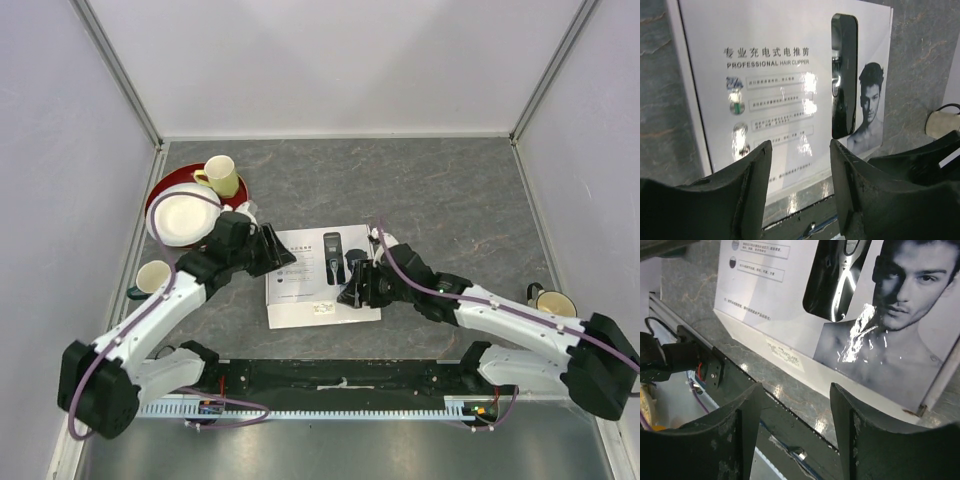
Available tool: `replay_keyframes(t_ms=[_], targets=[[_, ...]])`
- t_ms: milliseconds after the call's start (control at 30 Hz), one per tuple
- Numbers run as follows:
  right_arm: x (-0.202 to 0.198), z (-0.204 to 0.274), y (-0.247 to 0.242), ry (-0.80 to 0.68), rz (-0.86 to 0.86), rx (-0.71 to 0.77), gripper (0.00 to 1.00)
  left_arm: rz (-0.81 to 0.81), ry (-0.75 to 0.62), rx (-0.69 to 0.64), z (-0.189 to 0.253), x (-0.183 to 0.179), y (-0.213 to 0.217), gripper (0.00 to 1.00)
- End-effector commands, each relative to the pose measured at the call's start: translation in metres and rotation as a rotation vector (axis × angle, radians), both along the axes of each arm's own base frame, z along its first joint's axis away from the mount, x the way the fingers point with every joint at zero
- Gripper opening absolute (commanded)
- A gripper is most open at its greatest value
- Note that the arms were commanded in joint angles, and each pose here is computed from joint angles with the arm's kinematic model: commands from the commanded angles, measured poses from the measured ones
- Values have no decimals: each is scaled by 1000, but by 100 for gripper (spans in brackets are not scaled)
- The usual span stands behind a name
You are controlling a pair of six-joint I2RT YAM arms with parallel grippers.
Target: Sort the hair-cutting tools
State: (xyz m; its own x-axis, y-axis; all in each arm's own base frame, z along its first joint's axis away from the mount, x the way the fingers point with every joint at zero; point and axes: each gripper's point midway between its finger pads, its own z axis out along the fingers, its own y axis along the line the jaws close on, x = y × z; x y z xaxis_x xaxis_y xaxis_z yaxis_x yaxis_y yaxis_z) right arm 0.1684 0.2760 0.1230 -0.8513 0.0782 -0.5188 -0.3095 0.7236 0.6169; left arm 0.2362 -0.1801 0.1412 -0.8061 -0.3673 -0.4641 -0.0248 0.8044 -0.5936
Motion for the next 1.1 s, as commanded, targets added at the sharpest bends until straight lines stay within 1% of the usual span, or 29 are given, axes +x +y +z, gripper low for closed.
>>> replay_keyframes(t_ms=[0,33,100,167,233,300,367,433,533,600,667,733,767,800,833,867,933,967,1000,1067], targets=[[25,14,21,-67,-66,44,63,-75,-104,-40,14,35,-29,56],[27,15,25,-72,-57,41,63,-81,-82,-25,2,35,-33,56],[28,24,32,-99,-39,74,63,-64,-112,-3,-6,45,-35,55],[30,26,31,-122,-52,80,64,-69,-102,25,-19,49,-37,55],[39,14,24,-127,-98,25,64,-73,-96,31,-25,52,-40,55],[36,-6,16,-82,-114,-47,64,-72,-67,52,-37,52,-40,55],[29,-31,10,-6,-119,-111,64,-53,-53,72,-45,50,-37,55],[21,-52,4,49,-125,-155,63,-23,-62,95,-50,52,-31,55],[15,-66,-4,91,-141,-189,62,-13,-87,102,-48,57,-30,55],[14,-63,-7,90,-141,-196,62,-18,-102,111,-46,62,-30,55],[16,-53,-5,71,-136,-183,62,-15,-142,112,-33,73,-34,55],[19,-32,-1,19,-114,-144,62,-7,-198,134,-16,92,-37,56],[19,-11,3,-27,-81,-102,63,1,-242,157,-1,112,-40,57],[18,-6,4,-40,-69,-89,63,4,-254,163,2,119,-42,58],[16,2,5,-56,-54,-70,63,14,-288,165,16,131,-44,59],[14,2,5,-63,-38,-72,63,15,-270,181,6,141,-45,59],[3,2,8,-53,0,-61,63,17,-272,181,13,157,-49,60],[-2,-4,6,-45,10,-71,63,24,-255,190,8,164,-47,60],[-5,-7,5,-30,7,-74,63,25,-219,205,-7,170,-48,60],[-16,-21,1,2,7,-90,61,34,-203,210,-11,181,-48,60]])
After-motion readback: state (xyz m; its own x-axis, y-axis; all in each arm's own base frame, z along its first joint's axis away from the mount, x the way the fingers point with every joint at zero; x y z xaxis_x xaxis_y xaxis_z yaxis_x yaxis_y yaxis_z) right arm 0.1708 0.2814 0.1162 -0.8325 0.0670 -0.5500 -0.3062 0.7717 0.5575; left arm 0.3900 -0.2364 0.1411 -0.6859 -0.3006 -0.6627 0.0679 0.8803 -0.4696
